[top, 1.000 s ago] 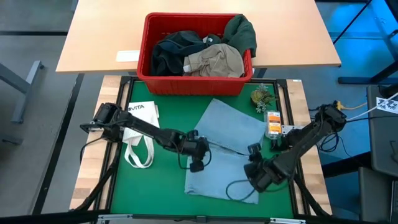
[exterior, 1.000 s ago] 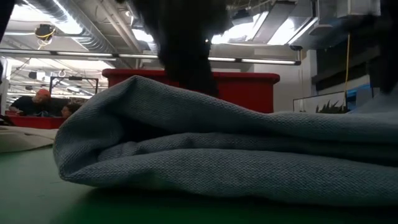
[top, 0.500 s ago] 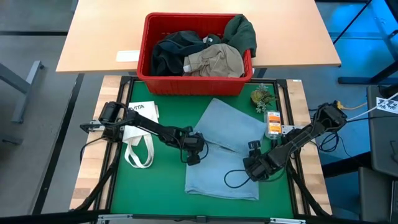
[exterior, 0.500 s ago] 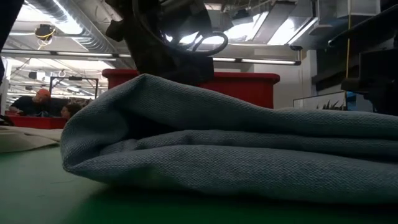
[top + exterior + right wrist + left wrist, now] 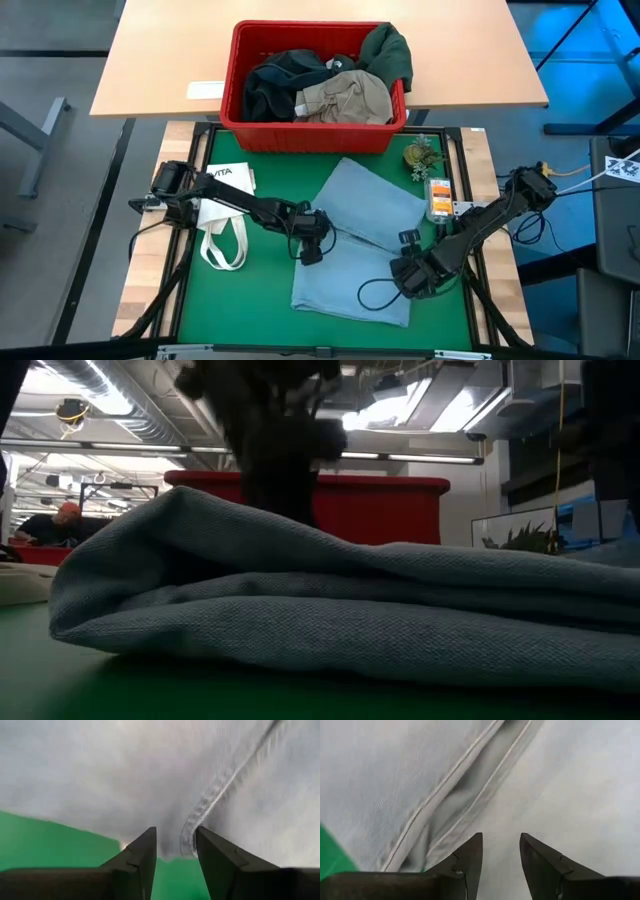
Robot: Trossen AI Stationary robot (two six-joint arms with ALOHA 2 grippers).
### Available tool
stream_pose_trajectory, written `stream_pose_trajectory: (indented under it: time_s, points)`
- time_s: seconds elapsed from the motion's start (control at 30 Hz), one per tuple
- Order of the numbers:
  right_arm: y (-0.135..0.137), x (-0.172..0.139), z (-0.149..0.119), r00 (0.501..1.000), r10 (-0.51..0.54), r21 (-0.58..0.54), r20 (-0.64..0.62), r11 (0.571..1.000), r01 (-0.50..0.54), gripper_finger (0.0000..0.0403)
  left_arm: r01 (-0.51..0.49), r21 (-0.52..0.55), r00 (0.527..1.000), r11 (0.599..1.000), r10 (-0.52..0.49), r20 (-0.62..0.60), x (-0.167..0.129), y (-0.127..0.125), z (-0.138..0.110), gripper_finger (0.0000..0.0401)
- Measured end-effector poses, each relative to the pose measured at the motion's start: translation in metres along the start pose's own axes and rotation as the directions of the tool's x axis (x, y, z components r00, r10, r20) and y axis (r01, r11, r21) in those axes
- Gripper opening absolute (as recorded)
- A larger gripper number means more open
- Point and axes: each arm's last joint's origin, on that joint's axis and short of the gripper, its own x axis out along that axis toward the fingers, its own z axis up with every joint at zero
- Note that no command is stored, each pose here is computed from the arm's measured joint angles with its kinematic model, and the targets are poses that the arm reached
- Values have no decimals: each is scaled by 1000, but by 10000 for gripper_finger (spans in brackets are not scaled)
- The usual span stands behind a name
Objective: Fold Laundry from Bin
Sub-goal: Fold the light blue jeans
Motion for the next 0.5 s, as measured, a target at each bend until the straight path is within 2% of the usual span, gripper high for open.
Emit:
stream_pose_trajectory:
  time_s: [0.1,0.3,0.4,0.5]
  points:
    - [11,-17,9,995,76,-18,63,997,-75,138,75,13,997,997,-75,19,-11,-10,5,125]
    - [43,-31,14,955,221,-118,199,973,-200,138,188,84,982,979,-189,5,-20,-42,-5,125]
    - [59,-33,13,935,251,-166,249,962,-214,138,209,128,978,970,-210,-5,-22,-60,-15,125]
    - [74,-30,12,927,232,-196,295,964,-179,138,210,170,977,963,-215,12,-26,-76,-23,125]
